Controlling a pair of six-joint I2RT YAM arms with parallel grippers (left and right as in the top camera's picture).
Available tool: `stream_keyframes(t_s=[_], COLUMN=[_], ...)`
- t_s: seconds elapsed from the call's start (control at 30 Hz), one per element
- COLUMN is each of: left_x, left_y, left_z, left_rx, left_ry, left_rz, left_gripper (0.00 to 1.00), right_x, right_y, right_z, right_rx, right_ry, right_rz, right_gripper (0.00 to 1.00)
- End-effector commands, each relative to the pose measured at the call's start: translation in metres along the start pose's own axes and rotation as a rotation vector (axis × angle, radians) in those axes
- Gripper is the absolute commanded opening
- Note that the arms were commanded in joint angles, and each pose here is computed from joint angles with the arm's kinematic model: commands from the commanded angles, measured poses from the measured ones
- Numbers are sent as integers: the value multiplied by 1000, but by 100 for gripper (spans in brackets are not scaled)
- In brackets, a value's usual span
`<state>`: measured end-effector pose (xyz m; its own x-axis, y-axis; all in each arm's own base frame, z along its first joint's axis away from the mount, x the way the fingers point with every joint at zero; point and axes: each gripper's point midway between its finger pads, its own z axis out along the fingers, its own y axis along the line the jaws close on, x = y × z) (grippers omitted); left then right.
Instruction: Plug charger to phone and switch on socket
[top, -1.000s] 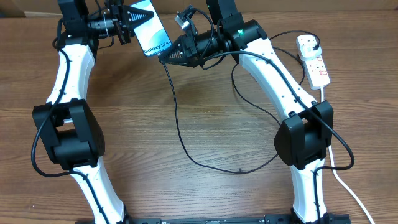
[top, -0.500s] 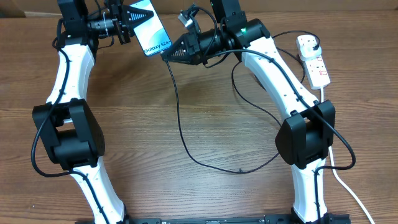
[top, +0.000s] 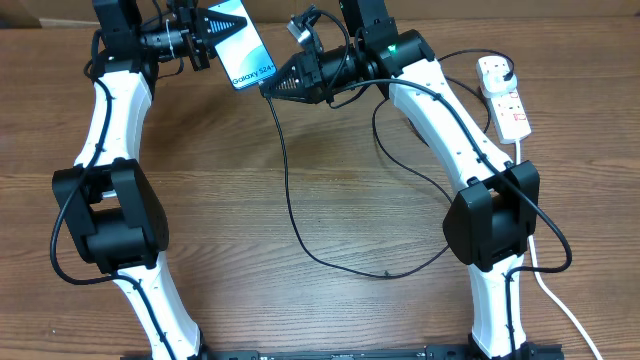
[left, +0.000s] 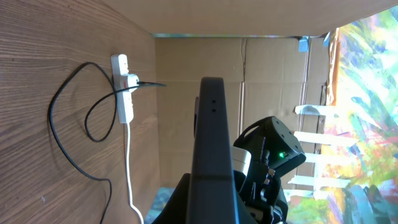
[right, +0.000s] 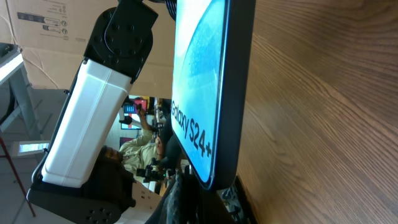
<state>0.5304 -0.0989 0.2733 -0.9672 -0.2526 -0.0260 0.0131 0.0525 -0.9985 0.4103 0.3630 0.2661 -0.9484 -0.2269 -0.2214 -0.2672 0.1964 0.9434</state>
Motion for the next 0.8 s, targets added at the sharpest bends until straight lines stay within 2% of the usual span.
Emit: stream_keyframes(t_s=[0.0,0.77], left_x=[11,11], left_y=[-10,-10], left_z=[12,14], left_rx=[18,15], left_ry=[58,54], left_rz=[48,40], left_gripper=[4,4], right_x=[-7,-6], right_y=[-2,-4], right_z=[-7,-3], right_rx=[8,27], right_ry=[-25,-27], right_rz=[-12,1], right_gripper=[4,4])
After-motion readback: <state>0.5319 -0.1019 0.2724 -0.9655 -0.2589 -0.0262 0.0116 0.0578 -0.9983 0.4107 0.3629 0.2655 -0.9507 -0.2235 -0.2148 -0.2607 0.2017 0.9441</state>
